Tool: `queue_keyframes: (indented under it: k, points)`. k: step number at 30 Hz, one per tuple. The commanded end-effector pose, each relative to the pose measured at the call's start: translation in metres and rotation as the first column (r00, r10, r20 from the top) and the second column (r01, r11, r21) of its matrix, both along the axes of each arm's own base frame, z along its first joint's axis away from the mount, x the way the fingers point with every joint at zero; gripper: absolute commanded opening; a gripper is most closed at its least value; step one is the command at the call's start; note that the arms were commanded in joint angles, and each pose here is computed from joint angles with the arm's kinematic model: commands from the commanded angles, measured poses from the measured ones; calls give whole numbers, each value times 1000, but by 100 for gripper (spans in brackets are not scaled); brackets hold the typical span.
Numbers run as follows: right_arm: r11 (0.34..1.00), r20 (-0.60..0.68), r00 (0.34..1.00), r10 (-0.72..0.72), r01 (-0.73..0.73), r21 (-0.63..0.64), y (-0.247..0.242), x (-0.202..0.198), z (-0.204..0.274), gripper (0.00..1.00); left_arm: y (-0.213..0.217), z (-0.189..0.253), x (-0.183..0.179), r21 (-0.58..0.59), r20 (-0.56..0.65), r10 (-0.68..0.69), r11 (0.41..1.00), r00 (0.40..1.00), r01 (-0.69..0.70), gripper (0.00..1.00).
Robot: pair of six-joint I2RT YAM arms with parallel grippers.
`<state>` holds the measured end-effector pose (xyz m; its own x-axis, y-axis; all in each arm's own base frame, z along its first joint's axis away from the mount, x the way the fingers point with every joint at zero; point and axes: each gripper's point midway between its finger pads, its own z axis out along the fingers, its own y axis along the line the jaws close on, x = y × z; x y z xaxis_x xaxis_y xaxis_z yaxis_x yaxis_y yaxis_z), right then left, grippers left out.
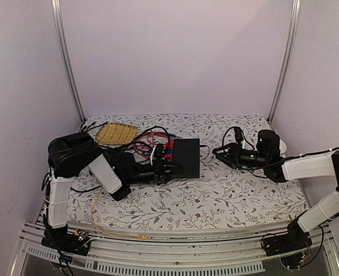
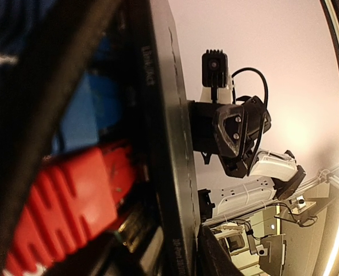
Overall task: Pull the plug from the switch port
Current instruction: Pull the connector from the switch port.
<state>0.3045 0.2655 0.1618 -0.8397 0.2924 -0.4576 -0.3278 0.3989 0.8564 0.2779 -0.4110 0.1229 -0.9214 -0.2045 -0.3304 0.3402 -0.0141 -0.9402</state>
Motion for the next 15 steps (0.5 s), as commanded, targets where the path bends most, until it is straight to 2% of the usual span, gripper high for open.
queue_keyframes:
  k: [1,8,15]
  points:
    - [999,44,999,11,-9,-40,-6,15,2,45,5,87,-16,-181,316,-42,978,948,104,0]
    - [996,77,996,41,-34,-85,-11,21,2,45,-1,82,-30,-145,326,-157,966,932,213,0]
    - [993,98,993,65,-55,-107,-9,22,5,45,-5,76,-33,-105,329,-204,962,922,251,0]
